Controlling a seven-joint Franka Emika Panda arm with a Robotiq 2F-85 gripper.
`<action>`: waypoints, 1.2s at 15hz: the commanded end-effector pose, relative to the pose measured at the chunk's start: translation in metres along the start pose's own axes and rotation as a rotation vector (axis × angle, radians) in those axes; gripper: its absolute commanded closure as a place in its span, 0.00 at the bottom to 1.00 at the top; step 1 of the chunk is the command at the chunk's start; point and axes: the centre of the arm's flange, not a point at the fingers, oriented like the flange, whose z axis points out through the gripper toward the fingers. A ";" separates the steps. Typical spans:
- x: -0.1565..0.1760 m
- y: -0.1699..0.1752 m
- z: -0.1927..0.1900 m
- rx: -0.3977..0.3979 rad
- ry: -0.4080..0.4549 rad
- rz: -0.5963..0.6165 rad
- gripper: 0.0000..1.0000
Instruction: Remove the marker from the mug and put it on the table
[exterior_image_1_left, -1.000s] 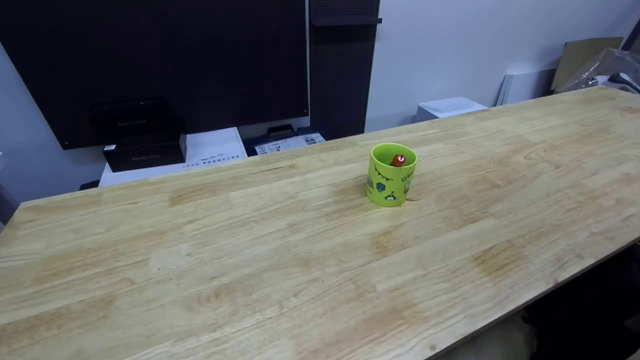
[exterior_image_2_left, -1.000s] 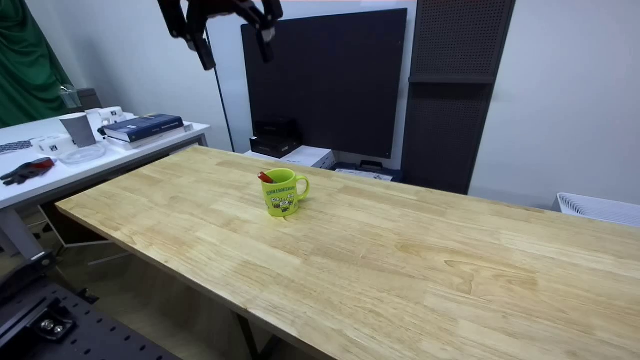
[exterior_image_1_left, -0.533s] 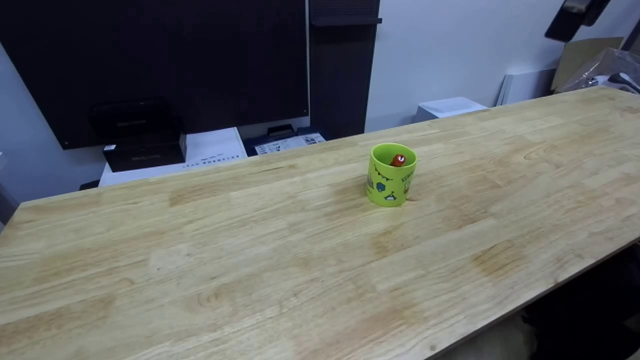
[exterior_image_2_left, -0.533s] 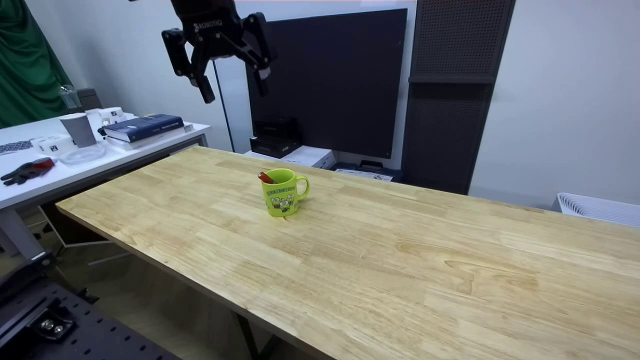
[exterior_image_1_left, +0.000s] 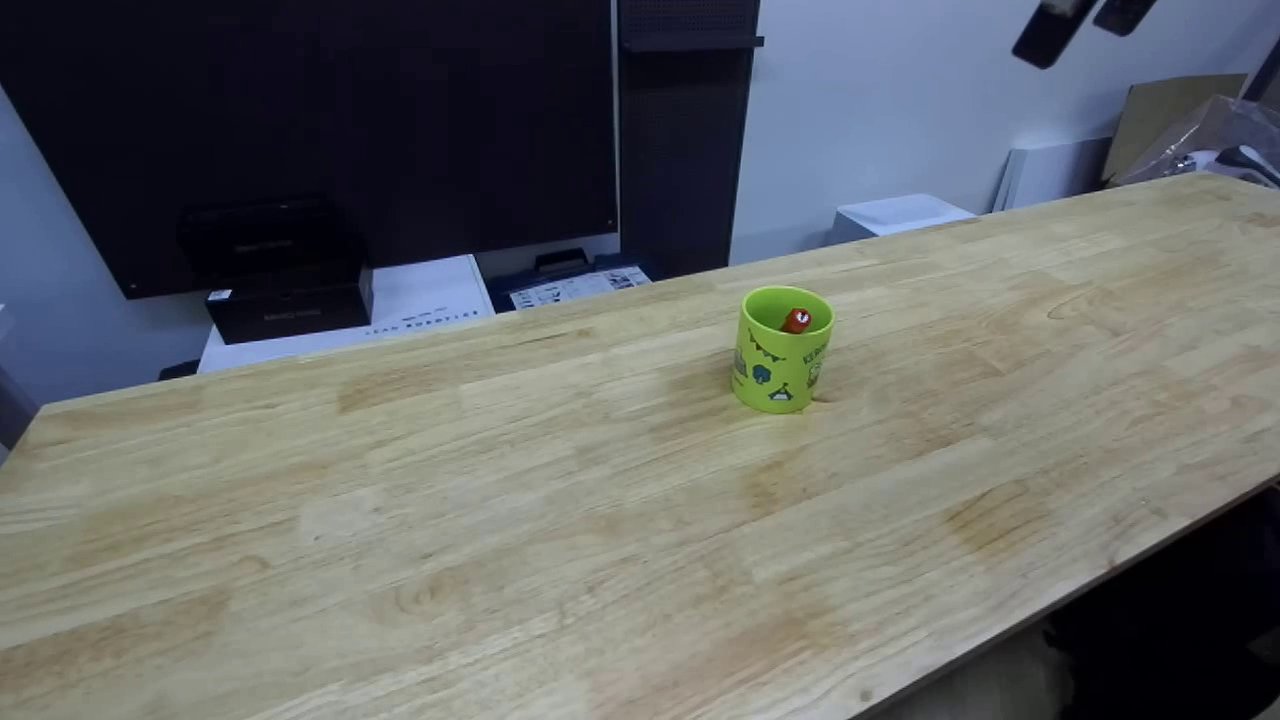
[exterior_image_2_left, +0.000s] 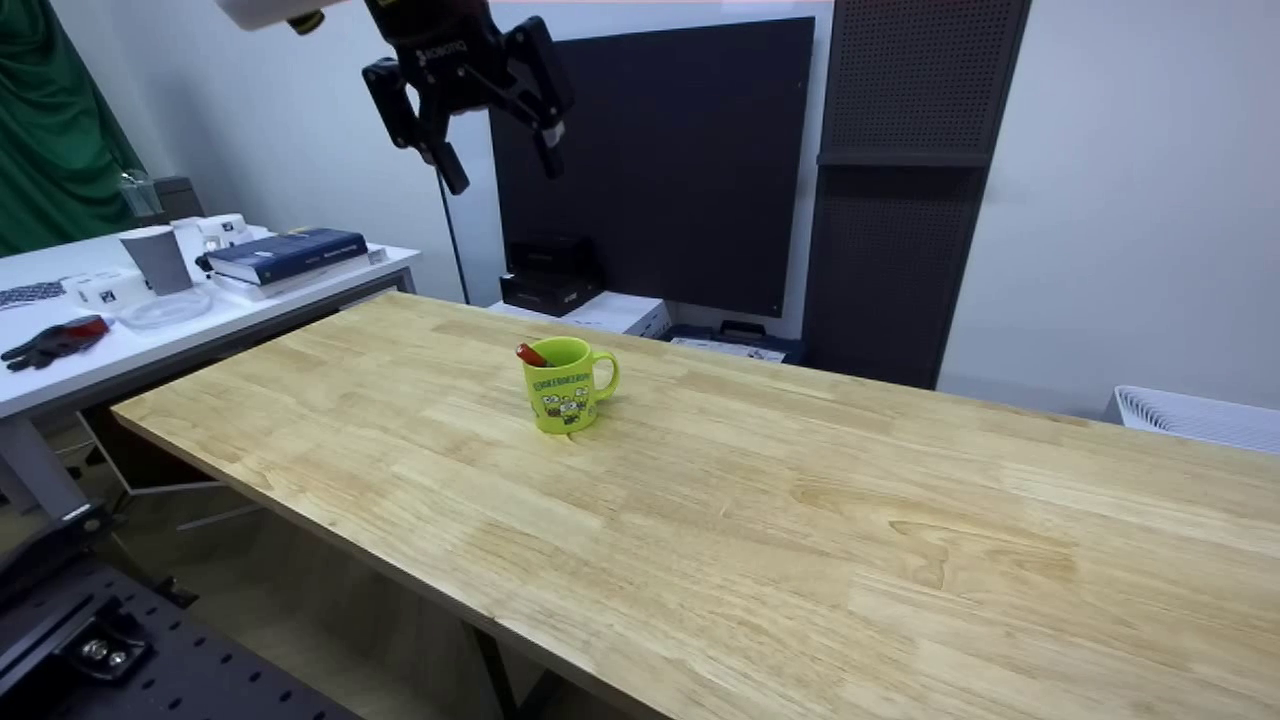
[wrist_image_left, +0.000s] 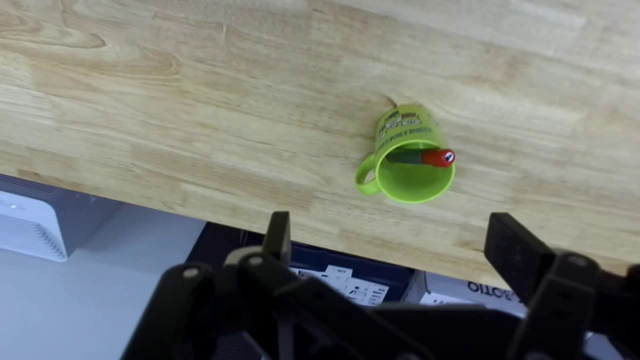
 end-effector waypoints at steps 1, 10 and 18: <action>0.014 -0.020 0.047 -0.064 0.086 0.148 0.00; 0.019 -0.062 0.113 -0.033 0.018 0.287 0.00; 0.010 -0.075 0.117 -0.005 -0.040 0.252 0.00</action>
